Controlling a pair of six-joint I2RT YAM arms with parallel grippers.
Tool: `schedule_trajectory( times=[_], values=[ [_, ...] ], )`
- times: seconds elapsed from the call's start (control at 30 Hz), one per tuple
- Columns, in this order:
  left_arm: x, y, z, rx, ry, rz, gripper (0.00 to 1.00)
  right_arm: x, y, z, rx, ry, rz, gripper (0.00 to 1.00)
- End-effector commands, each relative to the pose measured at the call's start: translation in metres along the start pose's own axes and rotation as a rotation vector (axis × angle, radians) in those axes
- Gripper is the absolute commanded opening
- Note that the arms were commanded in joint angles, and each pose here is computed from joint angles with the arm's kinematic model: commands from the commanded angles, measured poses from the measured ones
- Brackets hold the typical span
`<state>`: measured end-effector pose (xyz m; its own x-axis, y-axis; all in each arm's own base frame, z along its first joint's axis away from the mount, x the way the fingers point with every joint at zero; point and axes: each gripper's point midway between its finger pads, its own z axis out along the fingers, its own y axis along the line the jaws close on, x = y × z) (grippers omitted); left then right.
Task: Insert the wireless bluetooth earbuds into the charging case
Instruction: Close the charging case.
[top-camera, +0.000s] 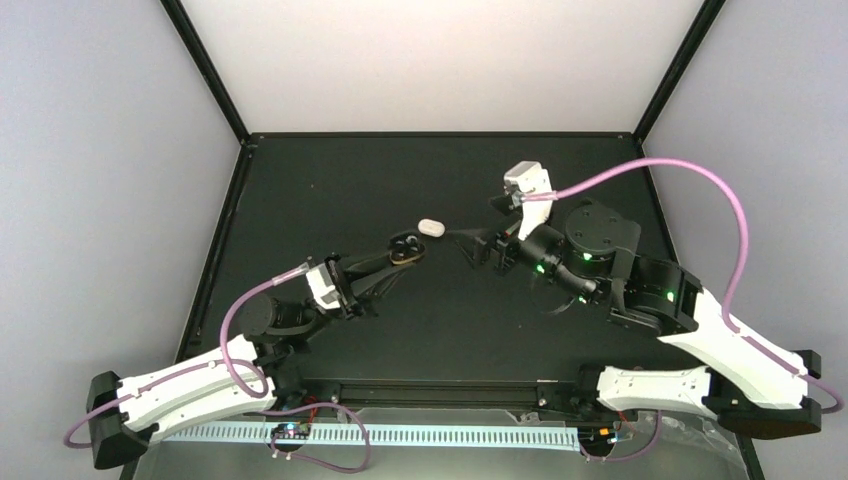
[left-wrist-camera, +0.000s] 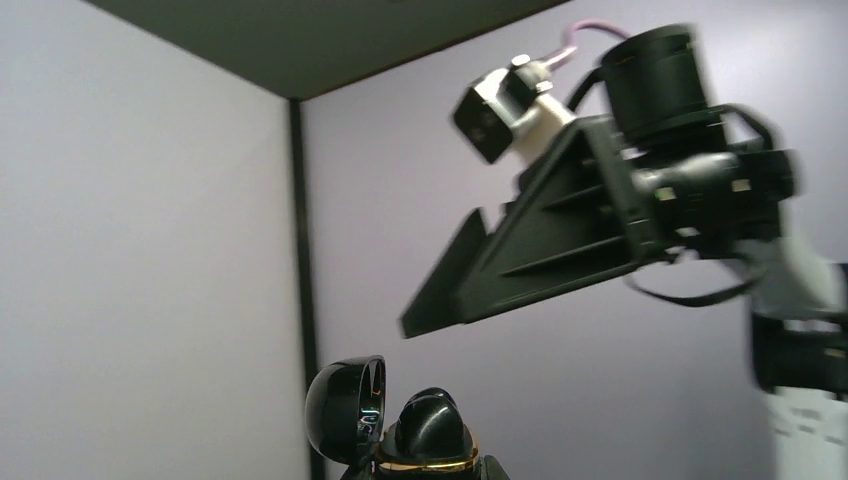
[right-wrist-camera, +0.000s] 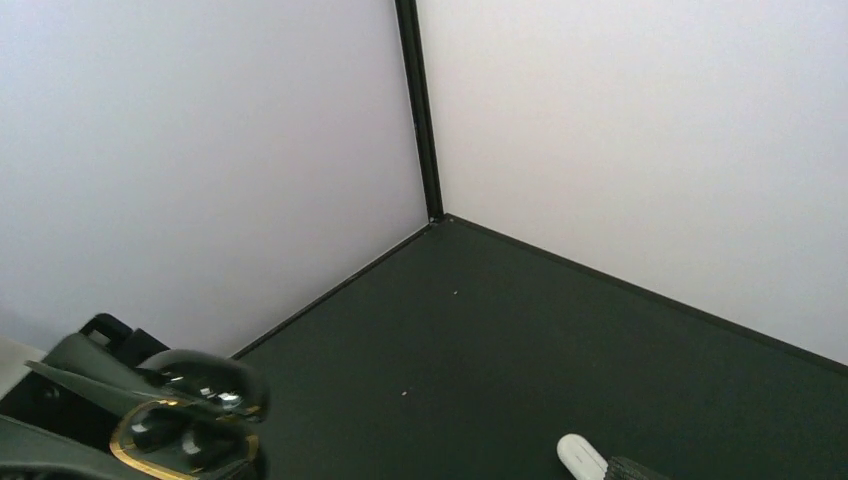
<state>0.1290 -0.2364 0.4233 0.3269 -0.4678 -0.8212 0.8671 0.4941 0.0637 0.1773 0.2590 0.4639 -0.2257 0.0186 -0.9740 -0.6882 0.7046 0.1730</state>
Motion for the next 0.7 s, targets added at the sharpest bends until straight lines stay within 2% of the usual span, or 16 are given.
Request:
schedule_trajectory(
  times=[0.0,0.23,0.47,0.57,0.67],
  values=[
    [-0.014,-0.047,-0.007,0.277,0.001,-0.073,0.02,0.023,-0.001,-0.005,-0.027,0.048,-0.083,0.91],
    [-0.020,-0.074,-0.007,0.451,0.021,-0.130,0.02,0.046,0.004,0.001,-0.062,0.098,-0.100,0.91],
    [-0.021,-0.079,0.003,0.486,0.008,-0.164,0.01,0.048,-0.005,0.003,-0.021,0.056,-0.116,0.91],
    [-0.016,-0.079,0.008,0.488,0.021,-0.173,0.02,0.056,-0.029,0.011,0.061,0.116,-0.051,0.92],
    [-0.013,-0.080,0.010,0.493,0.028,-0.190,0.02,0.062,-0.041,0.013,0.024,0.118,0.063,0.92]
  ],
)
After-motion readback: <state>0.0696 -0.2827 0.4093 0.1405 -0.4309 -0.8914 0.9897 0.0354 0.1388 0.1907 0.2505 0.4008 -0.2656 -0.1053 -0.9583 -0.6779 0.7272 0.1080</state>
